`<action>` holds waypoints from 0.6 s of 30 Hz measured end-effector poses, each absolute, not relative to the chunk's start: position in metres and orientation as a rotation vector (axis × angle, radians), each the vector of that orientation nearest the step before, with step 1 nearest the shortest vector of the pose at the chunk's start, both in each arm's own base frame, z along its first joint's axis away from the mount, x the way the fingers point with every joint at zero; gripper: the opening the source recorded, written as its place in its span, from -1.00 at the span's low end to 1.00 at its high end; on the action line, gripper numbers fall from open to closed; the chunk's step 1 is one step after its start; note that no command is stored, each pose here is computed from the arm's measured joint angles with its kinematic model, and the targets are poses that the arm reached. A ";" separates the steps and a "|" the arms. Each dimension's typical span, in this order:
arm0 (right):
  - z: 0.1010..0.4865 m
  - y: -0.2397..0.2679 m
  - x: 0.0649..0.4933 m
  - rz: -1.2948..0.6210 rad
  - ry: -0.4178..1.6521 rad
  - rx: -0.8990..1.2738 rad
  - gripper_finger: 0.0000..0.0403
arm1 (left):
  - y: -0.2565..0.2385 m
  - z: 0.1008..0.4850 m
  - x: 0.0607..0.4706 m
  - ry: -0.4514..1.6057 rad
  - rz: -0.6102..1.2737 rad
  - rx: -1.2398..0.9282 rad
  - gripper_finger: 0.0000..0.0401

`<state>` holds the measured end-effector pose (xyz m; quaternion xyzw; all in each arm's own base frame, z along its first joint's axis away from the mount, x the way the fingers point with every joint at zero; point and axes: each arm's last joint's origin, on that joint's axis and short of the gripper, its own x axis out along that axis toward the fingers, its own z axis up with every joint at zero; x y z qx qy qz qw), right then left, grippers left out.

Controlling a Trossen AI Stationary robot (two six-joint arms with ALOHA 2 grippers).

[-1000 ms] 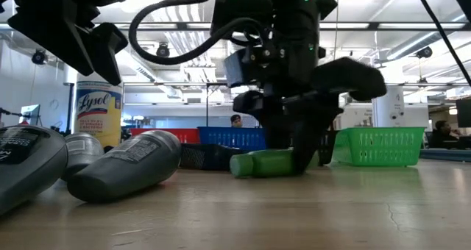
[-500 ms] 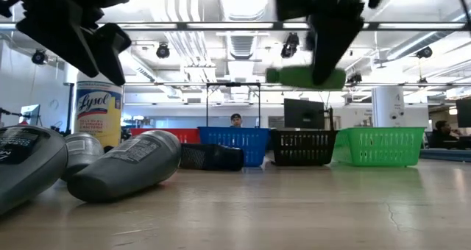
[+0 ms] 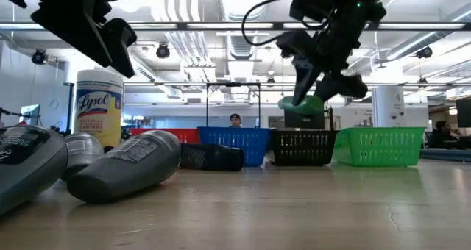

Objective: Pick & Place Travel size toiletries
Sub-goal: Put the shampoo into the black basket, then put the shaving cream into the green basket

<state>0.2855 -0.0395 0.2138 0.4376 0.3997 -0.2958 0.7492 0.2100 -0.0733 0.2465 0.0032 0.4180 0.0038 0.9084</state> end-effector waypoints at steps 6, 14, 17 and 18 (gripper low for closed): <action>0.203 -0.040 0.289 -0.638 0.901 0.928 -0.06 | -0.075 0.252 0.212 0.859 -0.035 -0.034 0.36; 0.210 -0.040 0.293 -0.604 0.894 0.879 0.33 | -0.074 0.254 0.214 0.848 -0.065 -0.063 0.36; 0.216 -0.038 0.296 -0.563 0.887 0.840 0.43 | -0.074 0.260 0.216 0.827 -0.069 -0.068 0.36; 0.219 -0.035 0.297 -0.549 0.885 0.829 0.45 | -0.074 0.262 0.216 0.822 -0.070 -0.070 0.36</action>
